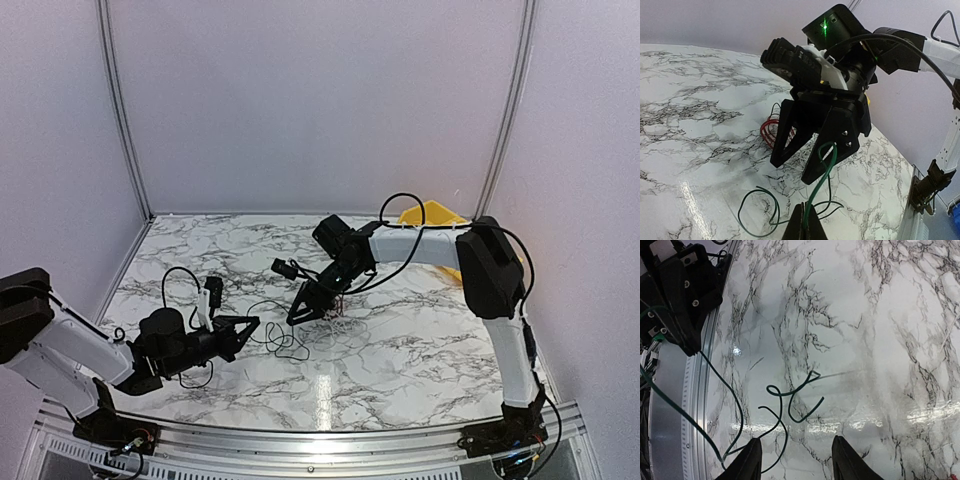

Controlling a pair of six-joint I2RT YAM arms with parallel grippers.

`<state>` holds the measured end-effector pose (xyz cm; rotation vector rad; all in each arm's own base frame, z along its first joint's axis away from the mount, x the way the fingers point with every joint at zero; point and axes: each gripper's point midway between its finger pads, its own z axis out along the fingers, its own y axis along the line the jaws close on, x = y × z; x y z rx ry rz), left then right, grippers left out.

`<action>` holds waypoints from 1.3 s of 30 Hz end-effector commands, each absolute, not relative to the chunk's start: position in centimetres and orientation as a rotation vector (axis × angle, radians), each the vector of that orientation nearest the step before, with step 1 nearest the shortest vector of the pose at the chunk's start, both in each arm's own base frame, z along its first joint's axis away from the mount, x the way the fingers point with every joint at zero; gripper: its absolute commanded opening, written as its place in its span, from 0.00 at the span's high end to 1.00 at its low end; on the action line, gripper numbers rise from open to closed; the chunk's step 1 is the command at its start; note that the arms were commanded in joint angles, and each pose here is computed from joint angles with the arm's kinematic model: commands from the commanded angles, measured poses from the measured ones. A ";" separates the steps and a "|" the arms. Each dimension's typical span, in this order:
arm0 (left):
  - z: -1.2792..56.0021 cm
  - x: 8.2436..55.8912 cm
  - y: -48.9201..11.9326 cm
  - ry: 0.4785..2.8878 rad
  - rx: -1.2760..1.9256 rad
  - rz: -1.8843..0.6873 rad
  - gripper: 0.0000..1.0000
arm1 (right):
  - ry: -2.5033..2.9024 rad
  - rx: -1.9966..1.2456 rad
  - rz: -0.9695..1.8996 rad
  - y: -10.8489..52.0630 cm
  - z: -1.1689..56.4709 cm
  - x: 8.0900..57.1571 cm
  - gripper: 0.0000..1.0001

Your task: Untangle the cables

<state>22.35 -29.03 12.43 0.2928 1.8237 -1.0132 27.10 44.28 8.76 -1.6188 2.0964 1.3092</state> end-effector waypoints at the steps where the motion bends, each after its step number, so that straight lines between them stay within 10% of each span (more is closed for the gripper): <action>1: 13.5 22.6 -28.8 1.773 0.278 -1.021 1.00 | 2.153 -1.605 1.424 45.5 8.5 26.1 0.50; 17: 13.4 22.6 -29.1 1.771 0.282 -1.033 1.00 | 2.244 -1.540 1.612 46.9 6.3 24.8 0.52; 30: 14.4 22.3 -29.1 1.741 0.281 -1.058 1.00 | 2.253 -1.488 1.606 48.0 5.5 26.2 0.99; 39: 24.7 21.6 -25.6 1.573 0.314 -0.928 1.00 | 2.243 -1.501 1.434 47.0 6.0 27.5 1.00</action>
